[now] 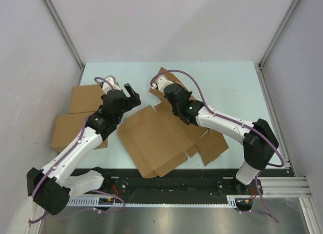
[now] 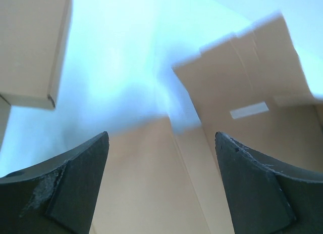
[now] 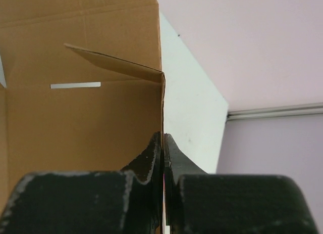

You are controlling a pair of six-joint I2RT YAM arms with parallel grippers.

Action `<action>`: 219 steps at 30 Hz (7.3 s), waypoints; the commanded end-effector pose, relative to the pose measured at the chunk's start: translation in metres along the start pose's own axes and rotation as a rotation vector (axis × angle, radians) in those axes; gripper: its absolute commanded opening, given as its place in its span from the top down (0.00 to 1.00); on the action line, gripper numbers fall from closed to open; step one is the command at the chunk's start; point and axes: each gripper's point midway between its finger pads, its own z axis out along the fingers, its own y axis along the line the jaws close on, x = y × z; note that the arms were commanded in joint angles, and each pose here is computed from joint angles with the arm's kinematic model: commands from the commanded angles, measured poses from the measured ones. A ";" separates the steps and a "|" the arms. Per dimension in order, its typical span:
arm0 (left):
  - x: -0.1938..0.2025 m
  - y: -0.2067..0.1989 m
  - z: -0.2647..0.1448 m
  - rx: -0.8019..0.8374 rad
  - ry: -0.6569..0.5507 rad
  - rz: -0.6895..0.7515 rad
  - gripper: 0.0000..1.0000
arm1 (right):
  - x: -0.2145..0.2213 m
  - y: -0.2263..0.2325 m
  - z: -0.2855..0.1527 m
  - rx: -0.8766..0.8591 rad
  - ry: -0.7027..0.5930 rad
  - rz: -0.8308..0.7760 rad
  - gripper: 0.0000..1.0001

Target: Fold the paper box

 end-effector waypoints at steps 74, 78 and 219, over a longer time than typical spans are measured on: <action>0.074 -0.056 0.032 0.630 0.081 -0.218 0.19 | 0.025 0.048 -0.090 0.149 -0.306 -0.067 1.00; 0.072 -0.033 0.039 0.516 -0.005 -0.171 0.15 | 0.025 0.052 -0.089 0.136 -0.311 -0.064 1.00; 0.130 -0.064 -0.008 0.486 -0.243 0.062 1.00 | -0.018 0.036 -0.138 -0.144 -0.357 0.204 0.53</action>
